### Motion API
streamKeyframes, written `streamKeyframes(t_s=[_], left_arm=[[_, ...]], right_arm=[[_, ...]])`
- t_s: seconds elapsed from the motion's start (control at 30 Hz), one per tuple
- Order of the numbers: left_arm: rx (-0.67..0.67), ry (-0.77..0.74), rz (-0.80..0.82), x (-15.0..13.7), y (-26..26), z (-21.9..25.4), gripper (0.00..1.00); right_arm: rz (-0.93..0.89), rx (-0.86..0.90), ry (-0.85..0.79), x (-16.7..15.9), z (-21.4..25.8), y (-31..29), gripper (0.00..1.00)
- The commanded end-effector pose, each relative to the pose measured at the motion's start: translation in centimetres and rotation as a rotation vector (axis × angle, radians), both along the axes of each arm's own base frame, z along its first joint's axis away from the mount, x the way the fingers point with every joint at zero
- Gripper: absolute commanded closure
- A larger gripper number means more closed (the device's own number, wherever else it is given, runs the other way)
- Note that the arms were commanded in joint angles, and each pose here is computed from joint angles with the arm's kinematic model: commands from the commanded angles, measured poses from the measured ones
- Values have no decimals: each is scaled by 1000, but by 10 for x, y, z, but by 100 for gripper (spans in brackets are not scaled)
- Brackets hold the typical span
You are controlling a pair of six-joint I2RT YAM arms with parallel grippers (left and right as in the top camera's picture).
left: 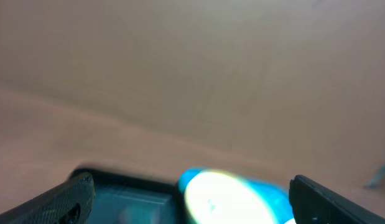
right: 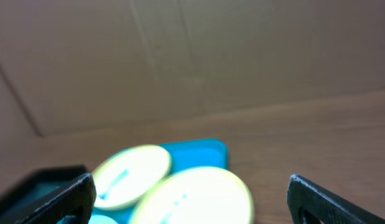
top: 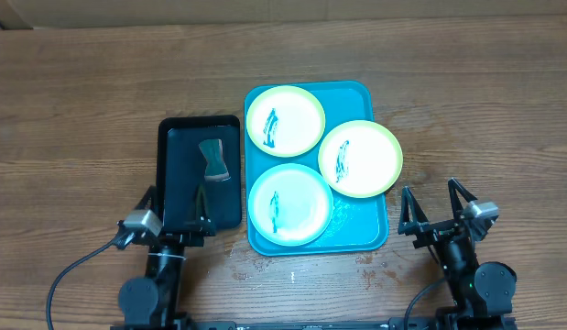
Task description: Clean dirty plates on tray and stack at the side
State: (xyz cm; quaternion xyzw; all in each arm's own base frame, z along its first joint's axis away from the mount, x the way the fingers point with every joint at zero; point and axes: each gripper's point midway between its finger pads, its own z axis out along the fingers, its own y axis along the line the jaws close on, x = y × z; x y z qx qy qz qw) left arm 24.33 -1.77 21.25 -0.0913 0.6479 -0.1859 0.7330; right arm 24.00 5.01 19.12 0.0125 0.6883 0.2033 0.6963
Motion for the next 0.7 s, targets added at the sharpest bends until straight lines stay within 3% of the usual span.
streamKeyframes(t_s=[0.0, 0.1, 0.2, 0.5, 0.67], left_arm=[[-29, -69, -88, -10, -13, 35, 0], [-26, -3, -85, -13, -13, 57, 0], [2, 186, -82, -9, -13, 68, 0], [116, 705, -204, 19, -27, 106, 0], [115, 878, -238, 31, -29, 104, 0]], right_arm=[[95, 151, -8, -8, 21, 14, 0], [131, 170, -64, -18, 55, 18, 0], [134, 162, -48, -26, 85, 18, 0], [136, 25, 523, -29, 101, 22, 0], [156, 20, 699, -19, 111, 26, 0]])
